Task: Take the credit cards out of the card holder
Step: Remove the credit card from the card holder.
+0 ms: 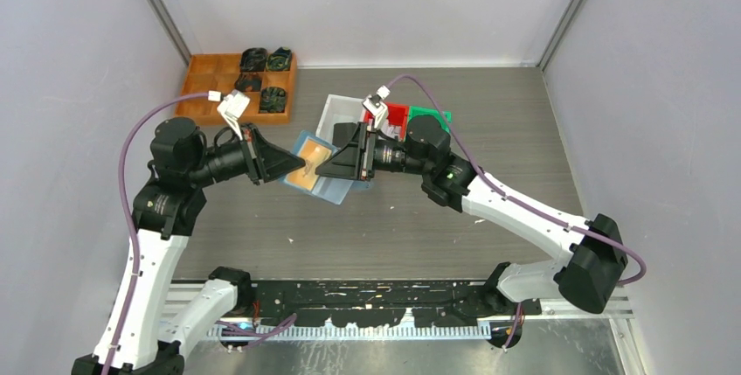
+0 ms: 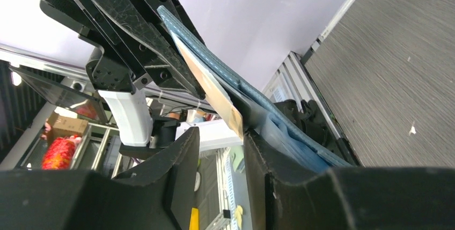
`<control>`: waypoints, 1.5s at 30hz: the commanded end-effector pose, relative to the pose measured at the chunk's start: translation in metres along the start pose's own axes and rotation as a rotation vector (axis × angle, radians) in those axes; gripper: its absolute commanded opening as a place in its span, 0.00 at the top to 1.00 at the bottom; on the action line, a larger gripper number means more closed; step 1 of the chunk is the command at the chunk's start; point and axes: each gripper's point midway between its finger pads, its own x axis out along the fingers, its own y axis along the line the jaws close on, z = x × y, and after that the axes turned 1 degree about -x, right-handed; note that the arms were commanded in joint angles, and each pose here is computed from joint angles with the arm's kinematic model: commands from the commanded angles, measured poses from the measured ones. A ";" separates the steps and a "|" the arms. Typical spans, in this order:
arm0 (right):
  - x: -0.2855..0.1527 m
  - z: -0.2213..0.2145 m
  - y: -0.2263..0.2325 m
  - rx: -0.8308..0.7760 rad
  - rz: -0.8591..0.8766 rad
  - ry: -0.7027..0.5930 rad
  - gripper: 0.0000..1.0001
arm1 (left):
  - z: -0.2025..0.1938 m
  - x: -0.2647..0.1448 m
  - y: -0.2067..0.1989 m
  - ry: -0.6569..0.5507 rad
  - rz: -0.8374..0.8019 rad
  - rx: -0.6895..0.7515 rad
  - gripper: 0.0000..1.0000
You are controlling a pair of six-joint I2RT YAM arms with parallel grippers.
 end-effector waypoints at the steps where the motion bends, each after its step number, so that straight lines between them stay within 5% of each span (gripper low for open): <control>1: 0.005 0.025 0.027 -0.029 0.139 -0.133 0.60 | 0.023 -0.010 -0.041 -0.067 -0.129 0.054 1.00; 28: 0.000 0.041 0.073 0.033 0.416 -0.265 0.67 | 0.020 -0.015 -0.064 -0.047 -0.249 -0.010 1.00; 45: -0.019 0.039 0.081 -0.012 0.463 -0.321 0.95 | 0.018 -0.016 -0.071 -0.016 -0.290 -0.034 0.92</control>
